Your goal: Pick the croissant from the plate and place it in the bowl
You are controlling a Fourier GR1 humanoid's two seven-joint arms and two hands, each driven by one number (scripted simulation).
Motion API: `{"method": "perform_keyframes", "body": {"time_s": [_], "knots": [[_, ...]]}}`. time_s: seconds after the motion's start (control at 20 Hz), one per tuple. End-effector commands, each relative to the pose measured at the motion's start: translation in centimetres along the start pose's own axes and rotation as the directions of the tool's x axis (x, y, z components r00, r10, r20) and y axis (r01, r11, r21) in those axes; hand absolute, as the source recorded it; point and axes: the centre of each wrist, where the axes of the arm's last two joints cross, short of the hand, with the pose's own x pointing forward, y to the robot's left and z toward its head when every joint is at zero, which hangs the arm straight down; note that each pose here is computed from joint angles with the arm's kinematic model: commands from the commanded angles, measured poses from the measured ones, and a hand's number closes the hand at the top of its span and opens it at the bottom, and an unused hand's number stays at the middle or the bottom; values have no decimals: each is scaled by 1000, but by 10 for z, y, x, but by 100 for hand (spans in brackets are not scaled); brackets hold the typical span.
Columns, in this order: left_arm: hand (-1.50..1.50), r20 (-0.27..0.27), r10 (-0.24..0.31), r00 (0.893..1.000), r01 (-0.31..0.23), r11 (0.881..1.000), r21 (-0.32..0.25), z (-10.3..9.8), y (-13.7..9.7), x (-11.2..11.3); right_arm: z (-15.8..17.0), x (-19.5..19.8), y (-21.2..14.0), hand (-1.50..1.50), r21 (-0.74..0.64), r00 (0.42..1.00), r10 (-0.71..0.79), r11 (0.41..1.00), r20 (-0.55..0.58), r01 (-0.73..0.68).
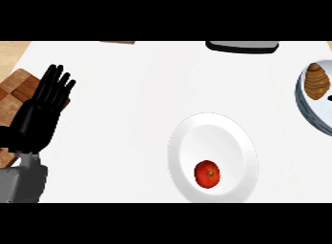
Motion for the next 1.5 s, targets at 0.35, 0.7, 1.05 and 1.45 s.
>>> {"method": "perform_keyframes", "body": {"time_s": [0.35,0.7,1.05,1.45], "knots": [[0,3,-1,1000,1,1000,16,-6,2,-1,-3,-4,-11,-150,-33,876,-422,897,234,441],[0,4,10,1000,-10,1000,13,3,8,3,22,-43,-44,-150,-178,729,-641,709,241,683],[0,3,19,1000,-19,1000,19,-1,1,3,63,-90,-73,-150,-266,713,-672,663,201,700],[0,14,5,1000,-6,1000,22,10,5,-1,117,-143,-80,-150,-238,709,-688,671,154,703]]}}
